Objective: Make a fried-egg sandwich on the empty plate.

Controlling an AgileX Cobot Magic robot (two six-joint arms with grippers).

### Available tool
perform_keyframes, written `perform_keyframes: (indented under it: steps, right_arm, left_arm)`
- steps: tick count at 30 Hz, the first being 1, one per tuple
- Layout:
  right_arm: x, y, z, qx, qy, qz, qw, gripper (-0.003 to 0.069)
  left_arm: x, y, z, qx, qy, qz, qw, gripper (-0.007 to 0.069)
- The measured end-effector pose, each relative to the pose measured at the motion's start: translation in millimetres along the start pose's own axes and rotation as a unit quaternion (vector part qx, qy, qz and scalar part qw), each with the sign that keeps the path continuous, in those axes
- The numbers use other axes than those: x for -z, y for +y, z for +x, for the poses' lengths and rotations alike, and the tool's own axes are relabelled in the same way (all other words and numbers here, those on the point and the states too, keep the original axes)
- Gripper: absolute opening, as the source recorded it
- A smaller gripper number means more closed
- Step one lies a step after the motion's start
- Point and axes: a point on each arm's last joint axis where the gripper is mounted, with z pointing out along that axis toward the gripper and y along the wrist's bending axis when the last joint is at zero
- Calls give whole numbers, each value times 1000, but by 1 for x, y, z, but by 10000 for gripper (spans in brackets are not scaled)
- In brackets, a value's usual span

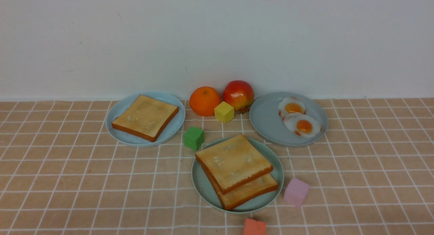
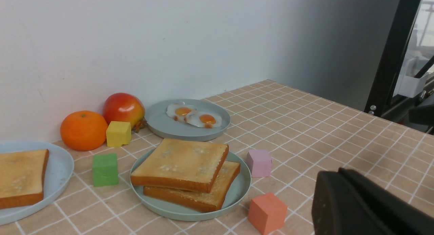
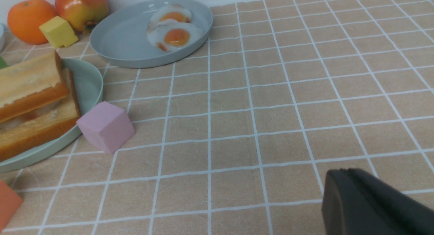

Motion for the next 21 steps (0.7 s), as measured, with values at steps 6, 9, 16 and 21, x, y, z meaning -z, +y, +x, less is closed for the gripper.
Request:
perform_keyframes:
  steps: [6,9,16,21]
  right_arm:
    - [0,0,0,0,0,0,1000,0]
    - [0,0,0,0,0,0,1000,0]
    - [0,0,0,0,0,0,1000,3]
    - [0,0,0,0,0,0,1000,7]
  left_arm:
    - [0,0,1,0,-1,-1,1000,11]
    - [-1,4,2,-12,-13,-28,999,10]
    - [5,29,16,-14,-35,-245,969,-13]
    - [11,38,43,51,57,-334,939,-13]
